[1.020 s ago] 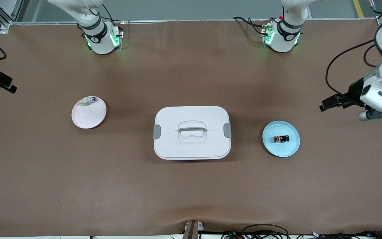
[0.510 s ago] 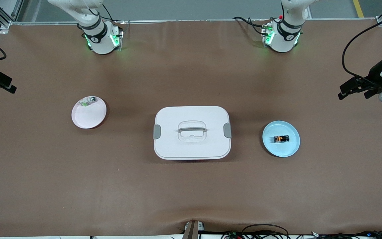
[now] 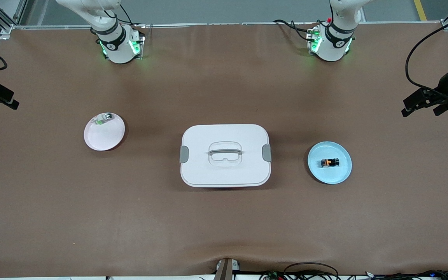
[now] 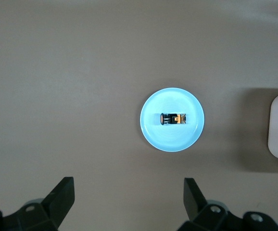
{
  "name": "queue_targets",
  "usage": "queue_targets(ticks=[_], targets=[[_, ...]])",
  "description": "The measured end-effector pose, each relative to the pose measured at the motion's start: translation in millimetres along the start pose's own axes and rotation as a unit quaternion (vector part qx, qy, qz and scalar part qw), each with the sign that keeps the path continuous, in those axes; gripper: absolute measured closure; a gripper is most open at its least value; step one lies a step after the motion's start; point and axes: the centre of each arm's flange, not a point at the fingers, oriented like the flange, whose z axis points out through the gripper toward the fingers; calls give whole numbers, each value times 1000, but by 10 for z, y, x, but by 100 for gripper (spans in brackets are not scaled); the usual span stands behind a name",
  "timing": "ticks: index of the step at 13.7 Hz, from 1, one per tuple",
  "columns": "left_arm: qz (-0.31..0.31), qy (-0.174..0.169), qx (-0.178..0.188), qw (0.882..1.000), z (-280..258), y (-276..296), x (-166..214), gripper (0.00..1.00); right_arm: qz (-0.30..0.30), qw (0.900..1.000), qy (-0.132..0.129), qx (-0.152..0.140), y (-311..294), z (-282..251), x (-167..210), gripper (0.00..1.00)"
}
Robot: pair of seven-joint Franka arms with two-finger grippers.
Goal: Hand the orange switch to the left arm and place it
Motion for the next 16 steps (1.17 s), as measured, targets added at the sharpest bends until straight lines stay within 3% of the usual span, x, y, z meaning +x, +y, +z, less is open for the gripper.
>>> queue_targets(ticks=[11,16], targets=[[13,-2,-15,1000,7,-15,1,0,0,1000,1,0,1,-8,0,0],[10,-2,15,1000,4,205,-7,0,0,1000,1,0,1,-8,0,0]])
